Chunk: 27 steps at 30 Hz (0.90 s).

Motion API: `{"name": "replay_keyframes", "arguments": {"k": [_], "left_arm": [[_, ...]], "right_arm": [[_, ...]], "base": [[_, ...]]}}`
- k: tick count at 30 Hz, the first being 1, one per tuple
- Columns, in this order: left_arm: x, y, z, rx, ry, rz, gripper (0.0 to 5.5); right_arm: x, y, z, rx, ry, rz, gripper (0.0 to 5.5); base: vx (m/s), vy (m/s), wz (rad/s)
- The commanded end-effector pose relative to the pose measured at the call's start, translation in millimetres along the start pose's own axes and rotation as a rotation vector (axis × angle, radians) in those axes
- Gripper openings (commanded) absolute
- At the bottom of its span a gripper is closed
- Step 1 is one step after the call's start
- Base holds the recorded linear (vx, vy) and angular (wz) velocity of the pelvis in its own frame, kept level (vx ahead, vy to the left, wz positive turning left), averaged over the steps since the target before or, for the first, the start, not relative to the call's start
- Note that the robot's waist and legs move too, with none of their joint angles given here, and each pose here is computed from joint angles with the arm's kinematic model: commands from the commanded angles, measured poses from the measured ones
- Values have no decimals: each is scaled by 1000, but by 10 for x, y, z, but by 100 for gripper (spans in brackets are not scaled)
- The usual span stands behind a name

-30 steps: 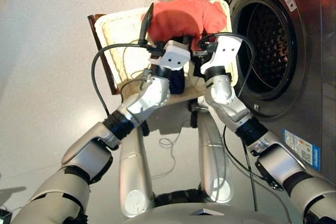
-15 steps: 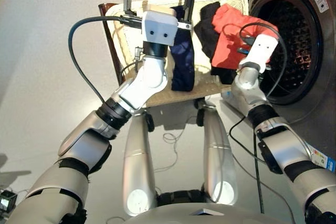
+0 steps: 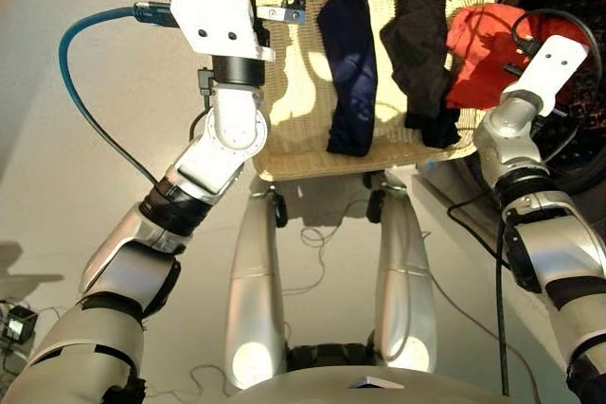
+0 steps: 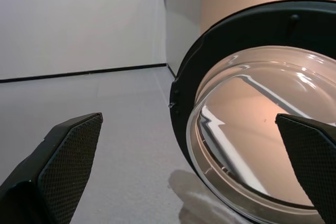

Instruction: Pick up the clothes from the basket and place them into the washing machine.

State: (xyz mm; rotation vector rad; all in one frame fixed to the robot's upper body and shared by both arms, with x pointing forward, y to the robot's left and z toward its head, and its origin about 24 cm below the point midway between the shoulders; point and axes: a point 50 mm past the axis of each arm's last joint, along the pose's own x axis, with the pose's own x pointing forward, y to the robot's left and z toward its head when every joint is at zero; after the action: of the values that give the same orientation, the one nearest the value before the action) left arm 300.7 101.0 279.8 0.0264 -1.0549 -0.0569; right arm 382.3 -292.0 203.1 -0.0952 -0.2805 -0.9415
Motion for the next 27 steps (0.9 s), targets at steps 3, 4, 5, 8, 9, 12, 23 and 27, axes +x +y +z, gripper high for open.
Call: {"name": "replay_keyframes", "arguments": {"k": [3,4,5,8,9,12,23,27], "left_arm": [[73,16,408,-124,-177,2,550],[89,20,417,-123,-181,7,550],[100,22,434,-133,-186,12,550],[91,69,467,-153,-185,12,550],[76,100,466,-151,-181,16,550],[48,173,447,-137,-164,25,550],[34,352,467,-160,-153,57,550],[27,361,457,-175,-144,61,550]], "right_arm": [[498,-671,438,-61,-102,-285,0],[522,-708,452,-44,-85,-307,0],[568,-808,447,-10,-42,-353,0],[673,-1048,485,3,11,-428,0],[689,-1101,490,-5,14,-444,0],[722,-1229,504,-23,9,-474,0],[780,-1441,558,-7,3,-514,0],[764,-1314,538,43,11,-446,550]], "base": [[0,0,0],[0,0,0],[0,0,0],[0,0,0],[0,0,0],[0,0,0],[0,0,0],[0,0,0]]}}
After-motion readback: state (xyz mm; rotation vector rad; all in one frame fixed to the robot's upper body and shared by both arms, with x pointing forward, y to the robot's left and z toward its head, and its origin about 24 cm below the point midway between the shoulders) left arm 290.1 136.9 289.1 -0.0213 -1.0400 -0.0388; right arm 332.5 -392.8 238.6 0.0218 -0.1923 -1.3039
